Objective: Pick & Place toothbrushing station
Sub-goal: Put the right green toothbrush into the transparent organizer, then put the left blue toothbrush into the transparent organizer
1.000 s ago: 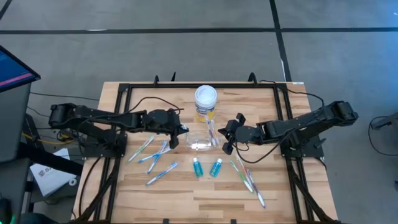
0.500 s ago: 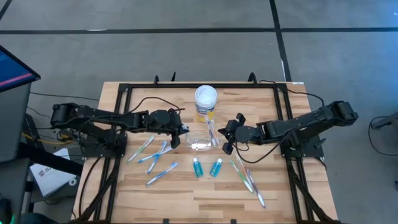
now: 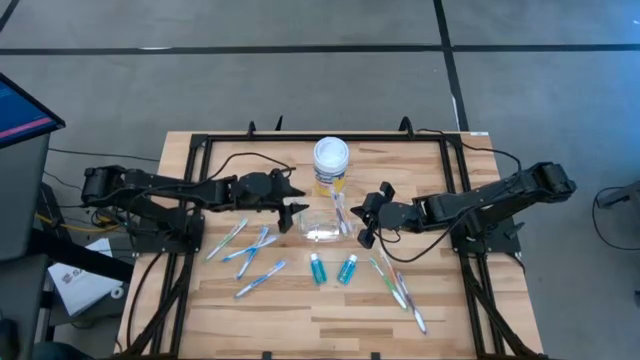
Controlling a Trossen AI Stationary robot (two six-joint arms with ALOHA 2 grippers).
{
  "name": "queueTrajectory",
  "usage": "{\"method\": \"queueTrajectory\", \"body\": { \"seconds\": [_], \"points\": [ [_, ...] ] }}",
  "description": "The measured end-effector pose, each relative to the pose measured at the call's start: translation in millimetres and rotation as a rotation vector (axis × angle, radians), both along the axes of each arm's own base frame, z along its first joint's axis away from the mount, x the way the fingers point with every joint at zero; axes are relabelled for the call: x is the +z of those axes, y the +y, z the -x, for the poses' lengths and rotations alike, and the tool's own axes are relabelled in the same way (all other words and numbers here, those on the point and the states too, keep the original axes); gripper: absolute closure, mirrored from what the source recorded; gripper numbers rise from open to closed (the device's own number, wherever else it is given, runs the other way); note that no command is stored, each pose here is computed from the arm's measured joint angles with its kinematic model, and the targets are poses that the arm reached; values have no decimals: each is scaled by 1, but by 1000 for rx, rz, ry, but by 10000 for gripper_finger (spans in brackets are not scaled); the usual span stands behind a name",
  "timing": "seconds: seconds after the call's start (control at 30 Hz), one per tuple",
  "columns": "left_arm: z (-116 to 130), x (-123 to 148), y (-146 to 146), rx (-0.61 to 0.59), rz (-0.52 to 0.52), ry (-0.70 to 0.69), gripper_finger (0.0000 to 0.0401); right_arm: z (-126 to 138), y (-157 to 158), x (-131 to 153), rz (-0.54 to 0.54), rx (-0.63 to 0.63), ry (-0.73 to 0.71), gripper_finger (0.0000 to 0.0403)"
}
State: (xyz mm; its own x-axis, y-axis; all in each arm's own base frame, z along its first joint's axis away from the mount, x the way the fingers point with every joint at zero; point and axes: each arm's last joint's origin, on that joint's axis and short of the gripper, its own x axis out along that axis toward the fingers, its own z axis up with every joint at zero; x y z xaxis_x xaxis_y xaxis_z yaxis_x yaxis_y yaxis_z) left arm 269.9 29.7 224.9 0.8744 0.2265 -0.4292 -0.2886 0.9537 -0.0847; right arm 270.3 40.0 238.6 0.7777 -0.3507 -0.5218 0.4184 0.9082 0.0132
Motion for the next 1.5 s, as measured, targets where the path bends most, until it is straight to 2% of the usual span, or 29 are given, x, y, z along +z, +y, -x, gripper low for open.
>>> {"method": "queueTrajectory", "body": {
  "seconds": [0.2,0.43,0.57,0.7,0.87,1.0,1.2,1.5],
  "points": [
    [-1,3,6,17,-18,-30,201,0,0,0,7,5,3,403],
    [-4,16,7,-1,-44,-157,202,0,0,0,7,5,3,403],
    [-4,16,7,-13,-66,-155,201,0,0,0,7,5,7,403],
    [2,27,5,-18,-71,-192,204,0,0,0,8,5,8,403],
    [21,45,-5,-46,-70,-211,210,0,0,0,8,5,10,403],
    [41,49,-15,-79,-45,-123,218,0,0,0,8,5,9,403],
    [68,43,-25,-81,54,39,230,0,0,0,7,5,6,403],
    [83,17,-35,-33,186,331,244,0,0,0,7,5,6,403]
  ]
}}
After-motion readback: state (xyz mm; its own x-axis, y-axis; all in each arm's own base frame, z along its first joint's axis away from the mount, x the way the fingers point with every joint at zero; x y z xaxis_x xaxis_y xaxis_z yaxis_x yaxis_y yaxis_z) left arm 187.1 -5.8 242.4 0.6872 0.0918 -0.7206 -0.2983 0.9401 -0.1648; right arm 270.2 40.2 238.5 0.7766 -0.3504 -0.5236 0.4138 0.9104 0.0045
